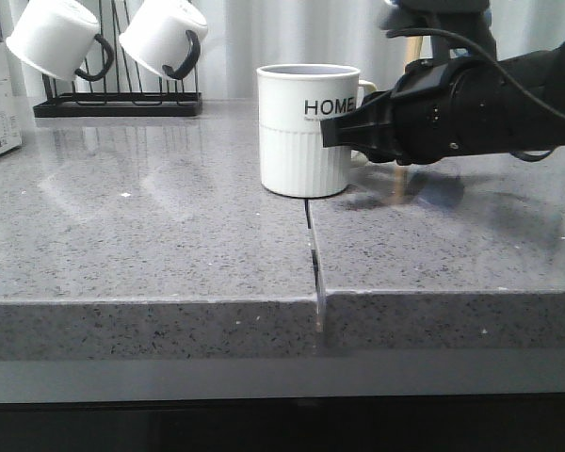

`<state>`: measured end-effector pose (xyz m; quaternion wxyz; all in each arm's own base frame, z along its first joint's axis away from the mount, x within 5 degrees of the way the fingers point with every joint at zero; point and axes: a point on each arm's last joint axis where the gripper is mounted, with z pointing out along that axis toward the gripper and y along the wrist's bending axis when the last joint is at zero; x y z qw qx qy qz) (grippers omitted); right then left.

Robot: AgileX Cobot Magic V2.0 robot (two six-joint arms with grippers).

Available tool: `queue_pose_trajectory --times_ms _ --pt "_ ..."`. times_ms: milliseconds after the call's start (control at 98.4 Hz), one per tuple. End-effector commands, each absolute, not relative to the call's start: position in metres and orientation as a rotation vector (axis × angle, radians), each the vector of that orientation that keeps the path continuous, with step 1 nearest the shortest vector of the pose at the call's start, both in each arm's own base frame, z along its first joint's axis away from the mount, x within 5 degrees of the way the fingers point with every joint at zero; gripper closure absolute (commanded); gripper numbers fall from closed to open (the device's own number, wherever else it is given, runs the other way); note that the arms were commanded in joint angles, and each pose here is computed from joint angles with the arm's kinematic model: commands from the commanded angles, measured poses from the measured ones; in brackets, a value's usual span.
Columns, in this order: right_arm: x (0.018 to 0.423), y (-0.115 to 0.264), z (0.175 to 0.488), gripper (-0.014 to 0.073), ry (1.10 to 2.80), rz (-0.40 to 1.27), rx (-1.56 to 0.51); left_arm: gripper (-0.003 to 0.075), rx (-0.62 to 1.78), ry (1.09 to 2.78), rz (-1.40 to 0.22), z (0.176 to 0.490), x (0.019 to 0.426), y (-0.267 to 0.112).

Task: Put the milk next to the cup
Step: 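Carry the mug toward the table center and lower it down, then release the mug handle and withdraw the right gripper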

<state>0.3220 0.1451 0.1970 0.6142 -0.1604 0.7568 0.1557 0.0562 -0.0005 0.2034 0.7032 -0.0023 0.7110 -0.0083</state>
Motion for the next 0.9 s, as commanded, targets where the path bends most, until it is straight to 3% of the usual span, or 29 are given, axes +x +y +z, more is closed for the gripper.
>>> queue_pose_trajectory --times_ms 0,529,803,895 --pt "0.316 0.144 0.228 0.0354 1.598 0.379 -0.345 0.0741 -0.012 1.507 -0.025 0.199 0.055 0.0" --pt "0.278 0.124 0.248 0.0369 1.568 0.384 -0.29 0.0741 -0.012 1.507 -0.025 0.199 0.055 0.0" --pt "0.244 0.109 0.259 0.0666 1.558 0.385 -0.287 0.0741 -0.012 1.507 -0.025 0.199 0.055 0.0" --pt "0.233 0.104 0.262 0.0662 1.579 0.381 -0.291 0.0741 -0.012 1.507 -0.025 0.199 0.055 0.0"
